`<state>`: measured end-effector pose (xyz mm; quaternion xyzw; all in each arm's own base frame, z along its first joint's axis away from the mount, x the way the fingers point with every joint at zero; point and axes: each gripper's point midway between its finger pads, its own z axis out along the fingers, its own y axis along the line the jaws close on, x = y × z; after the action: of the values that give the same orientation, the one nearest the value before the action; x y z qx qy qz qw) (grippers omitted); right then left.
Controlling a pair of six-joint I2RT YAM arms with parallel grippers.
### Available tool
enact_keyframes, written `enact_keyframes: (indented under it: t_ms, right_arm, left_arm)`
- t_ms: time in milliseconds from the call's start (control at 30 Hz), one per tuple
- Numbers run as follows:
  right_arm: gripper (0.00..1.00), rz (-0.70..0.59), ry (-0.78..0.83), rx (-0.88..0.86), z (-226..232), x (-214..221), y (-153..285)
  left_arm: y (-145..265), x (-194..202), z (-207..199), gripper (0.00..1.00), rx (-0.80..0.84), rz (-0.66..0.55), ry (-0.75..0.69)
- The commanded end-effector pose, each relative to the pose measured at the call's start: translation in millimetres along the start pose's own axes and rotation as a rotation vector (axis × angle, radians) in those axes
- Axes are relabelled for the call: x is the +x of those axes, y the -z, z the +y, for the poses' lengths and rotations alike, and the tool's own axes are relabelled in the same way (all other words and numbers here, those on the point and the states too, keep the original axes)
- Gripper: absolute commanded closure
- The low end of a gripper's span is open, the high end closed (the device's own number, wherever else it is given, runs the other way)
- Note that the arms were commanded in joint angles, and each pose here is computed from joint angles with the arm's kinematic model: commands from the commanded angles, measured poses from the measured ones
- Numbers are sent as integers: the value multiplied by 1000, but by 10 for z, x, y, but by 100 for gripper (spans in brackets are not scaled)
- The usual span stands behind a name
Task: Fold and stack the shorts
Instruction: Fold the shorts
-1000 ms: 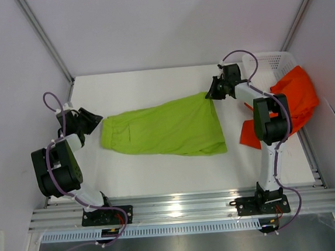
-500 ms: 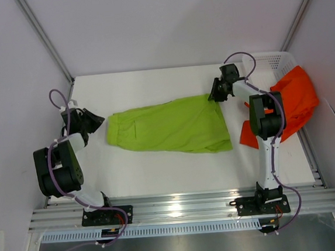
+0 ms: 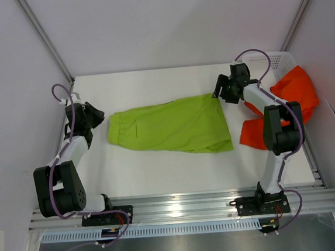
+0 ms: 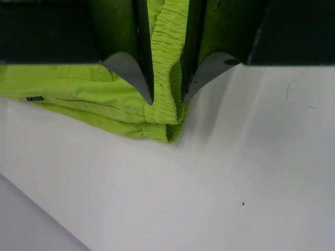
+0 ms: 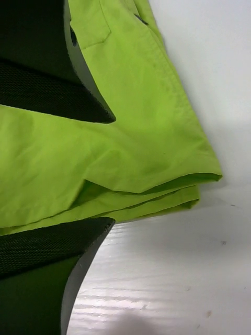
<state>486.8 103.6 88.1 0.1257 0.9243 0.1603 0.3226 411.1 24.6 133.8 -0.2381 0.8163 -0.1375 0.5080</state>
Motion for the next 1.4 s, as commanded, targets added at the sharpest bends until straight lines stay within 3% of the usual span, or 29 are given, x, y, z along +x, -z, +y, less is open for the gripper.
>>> enact_keyframes:
  t_ms: [0, 200, 600, 800, 867, 900, 933, 1167, 1367]
  right_arm:
    - [29, -9, -28, 20, -61, 105, 303]
    - [38, 83, -70, -1, -225, 808, 563]
    - [39, 143, -98, -59, -284, 1368, 875]
    - [59, 183, -102, -143, -168, 1485, 894]
    - [70, 214, -107, -157, -168, 1542, 860]
    - [78, 224, -110, -164, -166, 1557, 856]
    - [98, 233, -115, -167, -163, 1580, 854]
    - [100, 163, -140, -73, -335, 1562, 1054]
    - [100, 207, -175, 51, -607, 1757, 1033]
  left_arm:
    - [94, -158, -137, 70, 11, -50, -45]
    - [92, -46, -462, 71, 88, -15, -85]
    - [-73, 292, -614, 71, 91, 75, -138]
    - [-121, 351, -575, 72, 75, 94, -134]
    - [-130, 351, -572, 72, 71, 97, -137]
    - [-132, 354, -567, 72, 68, 99, -137]
    - [-150, 364, -558, 72, 63, 105, -137]
    - [-308, 442, -430, 72, -13, 149, -127]
    - [-423, 421, -428, 72, -37, 170, -125]
